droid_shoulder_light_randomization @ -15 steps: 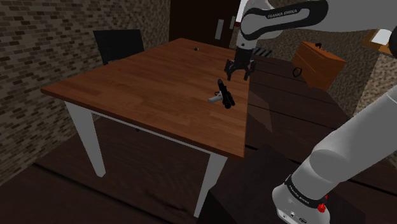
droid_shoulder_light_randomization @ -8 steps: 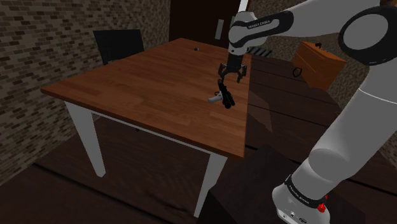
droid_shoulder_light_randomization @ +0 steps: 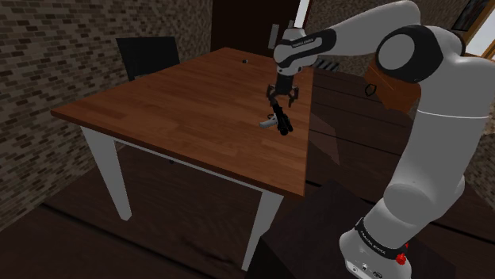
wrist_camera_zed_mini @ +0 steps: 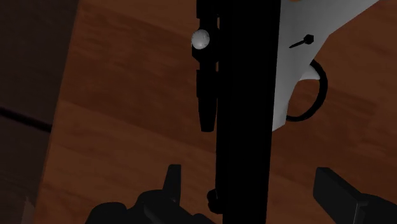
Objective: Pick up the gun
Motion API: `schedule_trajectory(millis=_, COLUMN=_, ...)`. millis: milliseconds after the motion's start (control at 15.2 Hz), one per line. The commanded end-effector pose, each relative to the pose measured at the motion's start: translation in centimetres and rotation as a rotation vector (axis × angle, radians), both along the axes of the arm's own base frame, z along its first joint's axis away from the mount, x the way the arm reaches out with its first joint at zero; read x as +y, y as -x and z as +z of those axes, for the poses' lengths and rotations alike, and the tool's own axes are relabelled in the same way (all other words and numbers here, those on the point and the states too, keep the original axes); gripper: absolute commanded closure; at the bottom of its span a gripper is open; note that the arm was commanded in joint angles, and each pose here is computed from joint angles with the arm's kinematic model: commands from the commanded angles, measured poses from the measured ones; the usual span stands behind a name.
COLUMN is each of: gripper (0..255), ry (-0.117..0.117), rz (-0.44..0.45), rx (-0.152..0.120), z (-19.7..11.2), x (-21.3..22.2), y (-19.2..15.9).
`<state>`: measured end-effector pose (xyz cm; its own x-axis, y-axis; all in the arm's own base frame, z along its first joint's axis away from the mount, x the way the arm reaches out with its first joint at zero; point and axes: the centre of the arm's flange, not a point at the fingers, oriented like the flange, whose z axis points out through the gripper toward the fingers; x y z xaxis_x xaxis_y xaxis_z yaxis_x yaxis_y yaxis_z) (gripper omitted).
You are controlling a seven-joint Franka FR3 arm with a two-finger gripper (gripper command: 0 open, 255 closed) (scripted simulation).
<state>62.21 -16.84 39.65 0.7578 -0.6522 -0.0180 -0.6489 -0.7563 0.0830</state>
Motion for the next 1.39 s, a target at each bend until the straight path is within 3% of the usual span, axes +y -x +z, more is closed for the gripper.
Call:
schedule_trajectory(millis=0, gripper=0, ry=0.0, rz=-0.003, rx=0.0, z=-1.0, x=-0.2, y=-0.1)
schedule_trajectory(millis=396, gripper=0, ry=0.0, rz=-0.003, rx=0.0, z=-3.4, x=-0.2, y=-0.2)
schedule_trajectory(millis=462, gripper=255, ry=0.0, rz=-0.003, rx=0.0, z=-3.4, x=-0.2, y=-0.2)
schedule_trajectory(millis=1056, gripper=255, ry=0.0, rz=-0.003, rx=0.0, z=-3.4, x=-0.2, y=-0.2)
schedule_trajectory(millis=1320, gripper=255, ry=0.0, rz=-0.003, rx=0.0, z=-1.3, x=-0.2, y=-0.2)
